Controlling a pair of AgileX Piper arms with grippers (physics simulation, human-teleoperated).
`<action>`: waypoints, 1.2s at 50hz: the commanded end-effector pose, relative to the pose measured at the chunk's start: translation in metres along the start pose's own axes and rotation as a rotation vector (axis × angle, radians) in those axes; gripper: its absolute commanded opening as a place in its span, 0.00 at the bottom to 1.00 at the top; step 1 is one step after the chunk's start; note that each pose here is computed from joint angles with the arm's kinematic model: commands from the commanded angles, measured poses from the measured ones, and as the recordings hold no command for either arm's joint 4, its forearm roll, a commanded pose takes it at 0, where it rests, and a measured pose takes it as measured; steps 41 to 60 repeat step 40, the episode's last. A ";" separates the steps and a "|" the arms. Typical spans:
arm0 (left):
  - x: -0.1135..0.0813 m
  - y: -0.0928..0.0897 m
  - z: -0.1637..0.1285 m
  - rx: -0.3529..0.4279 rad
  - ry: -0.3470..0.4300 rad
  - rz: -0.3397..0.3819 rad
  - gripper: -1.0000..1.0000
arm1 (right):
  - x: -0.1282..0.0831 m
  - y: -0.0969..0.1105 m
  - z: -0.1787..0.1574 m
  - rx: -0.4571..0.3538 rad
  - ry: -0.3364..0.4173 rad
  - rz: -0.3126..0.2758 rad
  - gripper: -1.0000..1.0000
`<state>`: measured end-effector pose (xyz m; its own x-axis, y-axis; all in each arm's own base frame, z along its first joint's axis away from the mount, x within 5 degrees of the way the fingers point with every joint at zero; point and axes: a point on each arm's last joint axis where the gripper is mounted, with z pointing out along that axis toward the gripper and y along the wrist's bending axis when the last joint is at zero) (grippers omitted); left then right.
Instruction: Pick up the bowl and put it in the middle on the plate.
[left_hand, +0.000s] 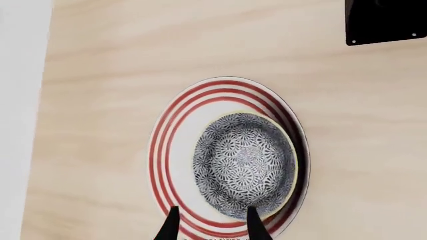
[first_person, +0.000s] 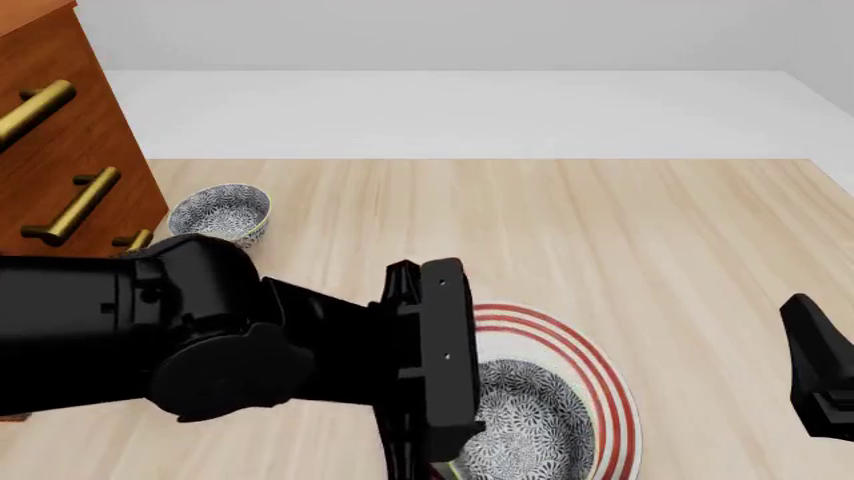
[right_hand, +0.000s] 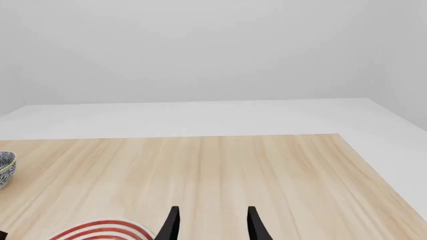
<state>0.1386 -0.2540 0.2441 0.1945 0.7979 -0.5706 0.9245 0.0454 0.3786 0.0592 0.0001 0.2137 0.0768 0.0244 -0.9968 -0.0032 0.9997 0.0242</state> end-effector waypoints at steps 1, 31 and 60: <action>0.015 0.006 -0.005 -0.052 -0.019 -0.049 1.00 | 0.000 0.000 0.000 0.000 0.000 0.000 1.00; 0.096 0.010 -0.023 -0.217 0.025 -0.219 1.00 | 0.000 0.000 0.000 0.000 0.000 0.000 1.00; 0.101 0.009 -0.035 -0.250 0.004 -0.304 1.00 | 0.000 0.000 0.000 0.000 0.000 0.000 1.00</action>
